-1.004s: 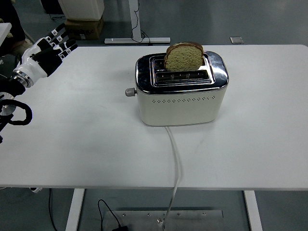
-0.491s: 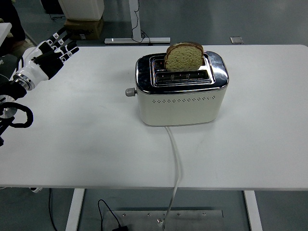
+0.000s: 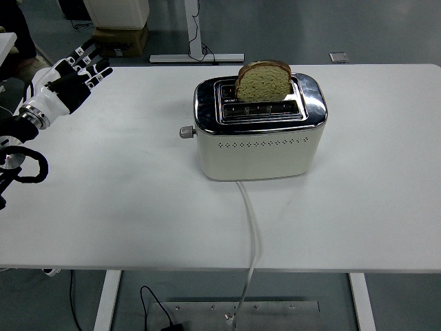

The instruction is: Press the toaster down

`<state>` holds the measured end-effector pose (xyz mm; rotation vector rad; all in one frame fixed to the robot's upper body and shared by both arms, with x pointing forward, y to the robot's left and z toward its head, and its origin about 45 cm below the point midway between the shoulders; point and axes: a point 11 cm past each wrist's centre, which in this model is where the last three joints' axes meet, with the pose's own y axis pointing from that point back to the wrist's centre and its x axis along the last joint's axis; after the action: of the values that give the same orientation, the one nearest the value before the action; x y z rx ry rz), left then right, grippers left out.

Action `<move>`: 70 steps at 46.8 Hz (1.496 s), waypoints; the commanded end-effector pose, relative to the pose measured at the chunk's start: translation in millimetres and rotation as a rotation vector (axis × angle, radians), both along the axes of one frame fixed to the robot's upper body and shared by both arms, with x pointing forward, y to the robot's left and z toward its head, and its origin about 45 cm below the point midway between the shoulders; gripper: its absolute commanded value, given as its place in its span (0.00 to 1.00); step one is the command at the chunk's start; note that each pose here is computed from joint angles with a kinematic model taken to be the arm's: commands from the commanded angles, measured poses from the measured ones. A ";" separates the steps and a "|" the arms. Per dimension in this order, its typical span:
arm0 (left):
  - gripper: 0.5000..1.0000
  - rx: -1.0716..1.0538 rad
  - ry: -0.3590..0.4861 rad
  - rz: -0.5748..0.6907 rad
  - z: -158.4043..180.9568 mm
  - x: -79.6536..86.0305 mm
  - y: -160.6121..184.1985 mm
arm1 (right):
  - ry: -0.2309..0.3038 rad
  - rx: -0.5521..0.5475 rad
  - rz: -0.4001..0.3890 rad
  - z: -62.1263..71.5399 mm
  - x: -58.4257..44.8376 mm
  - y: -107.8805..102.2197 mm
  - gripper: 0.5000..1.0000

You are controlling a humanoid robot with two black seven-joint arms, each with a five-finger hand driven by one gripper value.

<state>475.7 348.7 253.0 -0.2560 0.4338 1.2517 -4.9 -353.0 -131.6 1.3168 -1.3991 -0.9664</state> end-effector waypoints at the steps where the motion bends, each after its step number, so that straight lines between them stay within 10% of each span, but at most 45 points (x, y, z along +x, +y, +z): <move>1: 1.00 0.003 0.003 -0.004 -0.8 -0.1 -1.2 | 0.000 0.000 0.001 0.0 0.0 0.0 1.00; 40: 1.00 0.059 -0.049 -0.109 55.1 -19.7 -25.0 | -0.010 0.000 0.004 0.2 7.2 0.1 1.00; 70: 1.00 0.663 -0.127 -0.531 117.0 -59.4 -58.4 | -0.012 0.000 0.003 0.3 8.1 0.1 1.00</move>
<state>418.2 296.3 369.3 0.2782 -0.0043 0.8294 3.2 -353.0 -131.3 1.3262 -1.4057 -0.9576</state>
